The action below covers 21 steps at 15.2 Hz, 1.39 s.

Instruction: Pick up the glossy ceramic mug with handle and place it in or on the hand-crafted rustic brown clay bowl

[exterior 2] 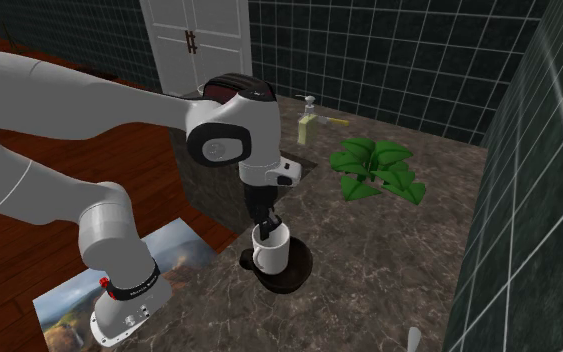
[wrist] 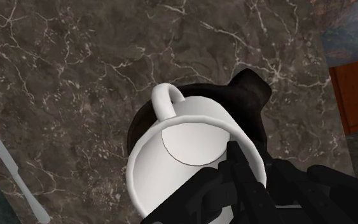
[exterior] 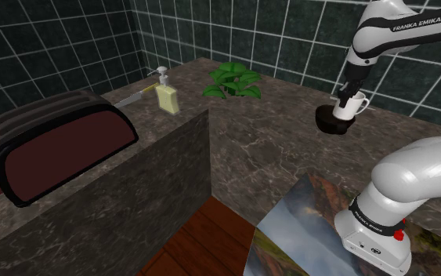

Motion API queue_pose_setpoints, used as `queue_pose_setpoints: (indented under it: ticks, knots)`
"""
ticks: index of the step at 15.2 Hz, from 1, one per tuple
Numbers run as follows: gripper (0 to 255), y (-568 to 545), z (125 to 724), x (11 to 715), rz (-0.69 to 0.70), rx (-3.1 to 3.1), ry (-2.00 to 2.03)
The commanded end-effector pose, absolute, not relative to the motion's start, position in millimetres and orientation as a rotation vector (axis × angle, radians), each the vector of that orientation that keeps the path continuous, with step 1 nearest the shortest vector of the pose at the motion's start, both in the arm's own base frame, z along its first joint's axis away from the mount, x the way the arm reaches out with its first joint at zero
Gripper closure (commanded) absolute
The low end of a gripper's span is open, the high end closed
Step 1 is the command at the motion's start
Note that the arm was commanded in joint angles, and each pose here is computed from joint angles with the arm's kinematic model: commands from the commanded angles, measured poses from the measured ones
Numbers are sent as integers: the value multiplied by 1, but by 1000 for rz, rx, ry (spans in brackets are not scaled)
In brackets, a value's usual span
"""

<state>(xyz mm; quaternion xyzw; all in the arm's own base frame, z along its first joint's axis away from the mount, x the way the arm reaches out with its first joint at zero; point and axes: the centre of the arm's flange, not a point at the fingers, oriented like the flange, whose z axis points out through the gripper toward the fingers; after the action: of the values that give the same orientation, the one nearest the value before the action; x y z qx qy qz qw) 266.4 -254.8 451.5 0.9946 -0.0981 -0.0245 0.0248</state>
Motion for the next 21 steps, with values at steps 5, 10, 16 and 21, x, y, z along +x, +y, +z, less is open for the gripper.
queue_pose_setpoints:
  ticks: [5, 10, 16, 21]
  knots:
    - [255, -255, 449, 266, -75, 3076, -303]
    - [0, -255, 449, 266, -75, 3076, -303]
    - [0, -253, 499, 269, -75, 3076, -303]
    - [0, -253, 499, 269, -75, 3076, -303]
